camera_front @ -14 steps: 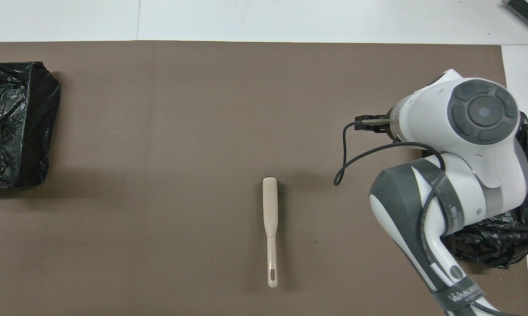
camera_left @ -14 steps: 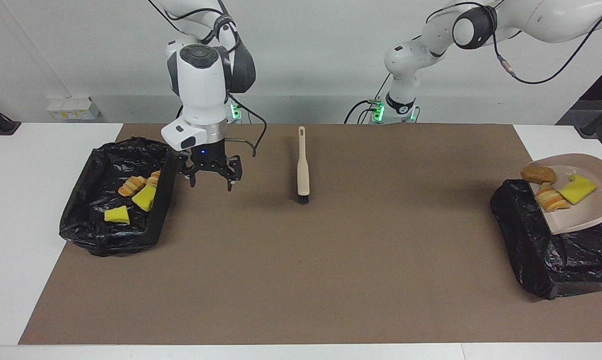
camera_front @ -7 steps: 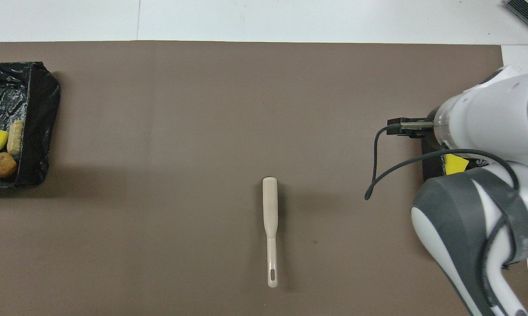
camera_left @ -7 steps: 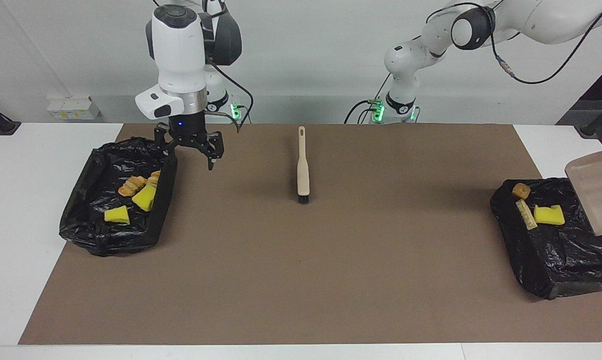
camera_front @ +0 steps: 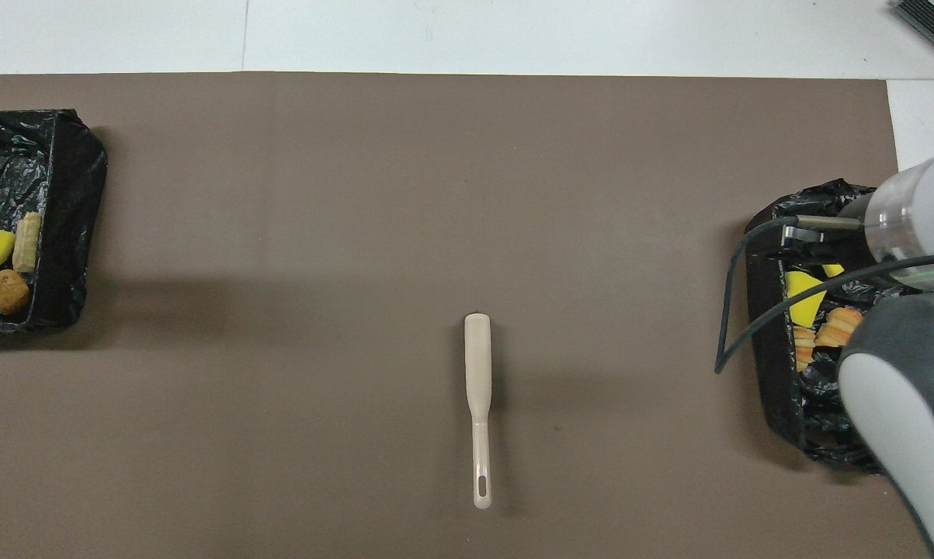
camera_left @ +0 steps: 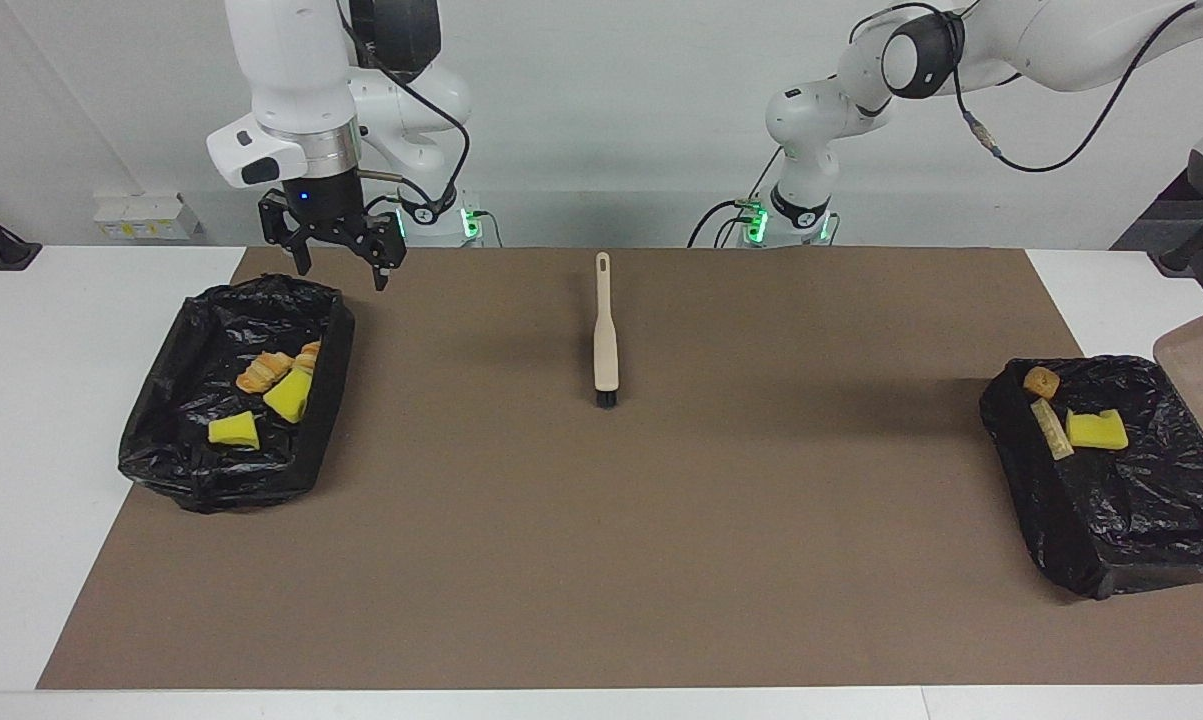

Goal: Sweep and dump trash in bin

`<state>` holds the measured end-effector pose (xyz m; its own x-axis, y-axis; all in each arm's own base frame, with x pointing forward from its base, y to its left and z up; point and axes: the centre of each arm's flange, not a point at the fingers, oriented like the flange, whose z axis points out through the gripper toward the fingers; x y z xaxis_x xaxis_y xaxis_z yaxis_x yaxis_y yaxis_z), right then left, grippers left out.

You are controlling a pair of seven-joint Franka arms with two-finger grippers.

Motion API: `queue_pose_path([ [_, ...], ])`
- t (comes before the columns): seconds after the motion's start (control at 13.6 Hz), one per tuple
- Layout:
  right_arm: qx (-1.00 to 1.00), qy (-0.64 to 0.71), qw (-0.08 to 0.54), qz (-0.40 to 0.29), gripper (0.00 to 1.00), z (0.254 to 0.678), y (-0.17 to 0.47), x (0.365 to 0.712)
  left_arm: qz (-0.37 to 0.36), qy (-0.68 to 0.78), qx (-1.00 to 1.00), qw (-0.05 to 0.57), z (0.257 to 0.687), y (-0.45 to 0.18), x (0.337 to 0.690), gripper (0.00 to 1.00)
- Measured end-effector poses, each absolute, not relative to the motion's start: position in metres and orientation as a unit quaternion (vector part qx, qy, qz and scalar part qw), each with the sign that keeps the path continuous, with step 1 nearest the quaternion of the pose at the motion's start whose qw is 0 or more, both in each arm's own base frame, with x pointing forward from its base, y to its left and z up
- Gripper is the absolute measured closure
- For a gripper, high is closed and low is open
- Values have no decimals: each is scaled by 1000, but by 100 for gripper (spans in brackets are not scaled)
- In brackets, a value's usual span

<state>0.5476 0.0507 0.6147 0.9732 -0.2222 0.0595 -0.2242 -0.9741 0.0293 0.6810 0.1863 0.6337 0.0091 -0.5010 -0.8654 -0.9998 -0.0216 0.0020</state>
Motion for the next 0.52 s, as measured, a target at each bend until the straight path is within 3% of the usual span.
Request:
queue_pose_path([
  [0.22,993,-112,-14,20,0,612,8,551,352,596,-631,349,640,117,679,68],
  [0.52,998,-53,18,31,0,611,4,555,306,637,-645,290,615,33,669,68],
])
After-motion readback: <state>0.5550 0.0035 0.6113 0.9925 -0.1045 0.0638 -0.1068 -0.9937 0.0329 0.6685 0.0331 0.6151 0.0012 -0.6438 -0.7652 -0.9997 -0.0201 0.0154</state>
